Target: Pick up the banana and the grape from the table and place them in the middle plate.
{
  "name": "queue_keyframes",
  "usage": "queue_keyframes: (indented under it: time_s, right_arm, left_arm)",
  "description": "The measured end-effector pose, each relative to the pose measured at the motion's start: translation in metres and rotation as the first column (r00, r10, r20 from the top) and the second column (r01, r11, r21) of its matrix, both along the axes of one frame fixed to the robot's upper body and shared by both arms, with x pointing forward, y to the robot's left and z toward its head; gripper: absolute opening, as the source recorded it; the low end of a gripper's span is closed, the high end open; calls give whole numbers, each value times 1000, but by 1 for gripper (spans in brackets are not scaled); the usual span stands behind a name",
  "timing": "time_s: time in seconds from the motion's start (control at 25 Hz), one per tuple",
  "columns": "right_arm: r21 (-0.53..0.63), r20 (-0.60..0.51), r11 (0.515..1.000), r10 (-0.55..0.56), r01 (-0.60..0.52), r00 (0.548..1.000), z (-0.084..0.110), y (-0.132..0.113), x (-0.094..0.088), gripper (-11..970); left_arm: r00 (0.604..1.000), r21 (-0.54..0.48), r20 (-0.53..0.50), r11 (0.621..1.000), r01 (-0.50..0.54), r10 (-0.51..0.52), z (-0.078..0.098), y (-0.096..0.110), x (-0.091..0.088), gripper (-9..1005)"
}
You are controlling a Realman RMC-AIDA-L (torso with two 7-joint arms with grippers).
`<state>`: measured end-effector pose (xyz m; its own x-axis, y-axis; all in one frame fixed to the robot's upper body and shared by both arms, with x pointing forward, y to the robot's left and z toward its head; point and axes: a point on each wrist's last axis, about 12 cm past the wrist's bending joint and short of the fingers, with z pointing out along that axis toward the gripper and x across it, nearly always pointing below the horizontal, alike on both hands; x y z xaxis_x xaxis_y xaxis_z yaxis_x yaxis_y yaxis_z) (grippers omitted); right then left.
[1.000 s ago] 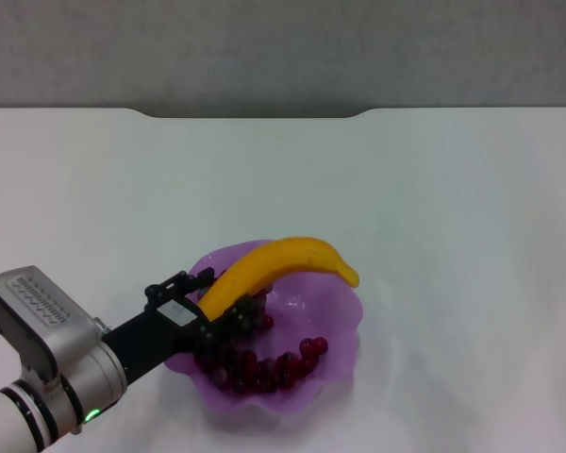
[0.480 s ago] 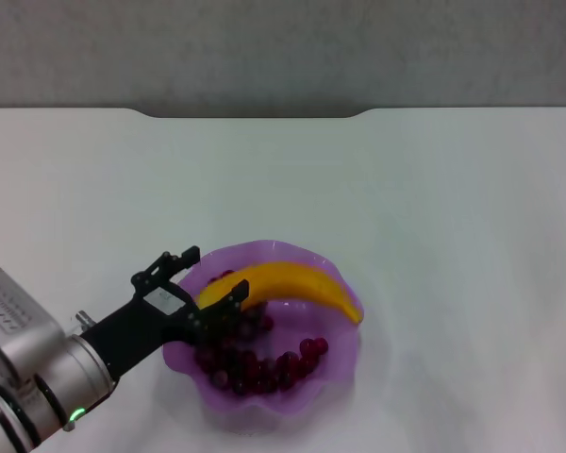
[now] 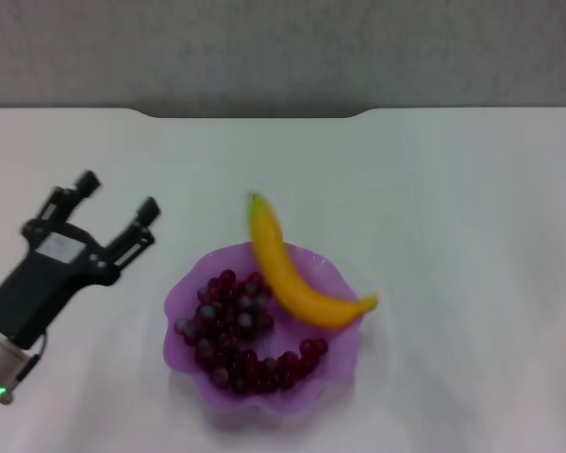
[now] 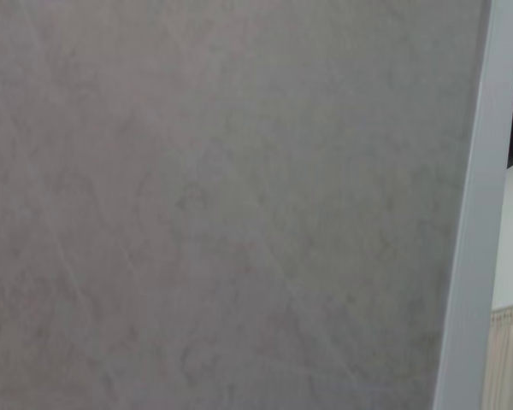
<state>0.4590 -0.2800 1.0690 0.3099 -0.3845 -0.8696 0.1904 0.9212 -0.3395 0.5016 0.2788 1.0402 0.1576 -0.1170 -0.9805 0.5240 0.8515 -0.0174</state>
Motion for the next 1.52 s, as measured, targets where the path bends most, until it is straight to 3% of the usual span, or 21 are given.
queue_keyframes:
  time_s: [0.28, 0.48, 0.68, 0.92, 1.2, 1.52]
  right_arm:
    - [-4, 2, 1000, 10, -10, 1000, 0, 1, 3, 22]
    - [-2, 3, 1000, 16, -16, 1000, 0, 2, 5, 22]
    - [35, -2, 998, 46, -46, 999, -2, 1, 9, 22]
    - [46, -14, 997, 58, -58, 998, -6, -3, 9, 22]
    - [50, -78, 998, 49, -45, 996, -13, -6, 18, 22]
    - [154, -186, 986, 87, -59, 979, -24, -8, 31, 22]
  left_arm:
    - [984, -1, 87, 987, -158, 157, 3, 22, -12, 866]
    - [941, 3, 141, 950, -312, 309, 4, 39, -18, 860]
    - [906, 3, 152, 916, -401, 396, 4, 53, -24, 853]
    - [864, 10, 96, 867, -498, 495, -4, 69, -31, 660]
    - [809, 86, -48, 809, -581, 586, -23, 85, -31, 469]
    - [752, 2, -102, 756, -655, 652, -27, 99, -49, 212]
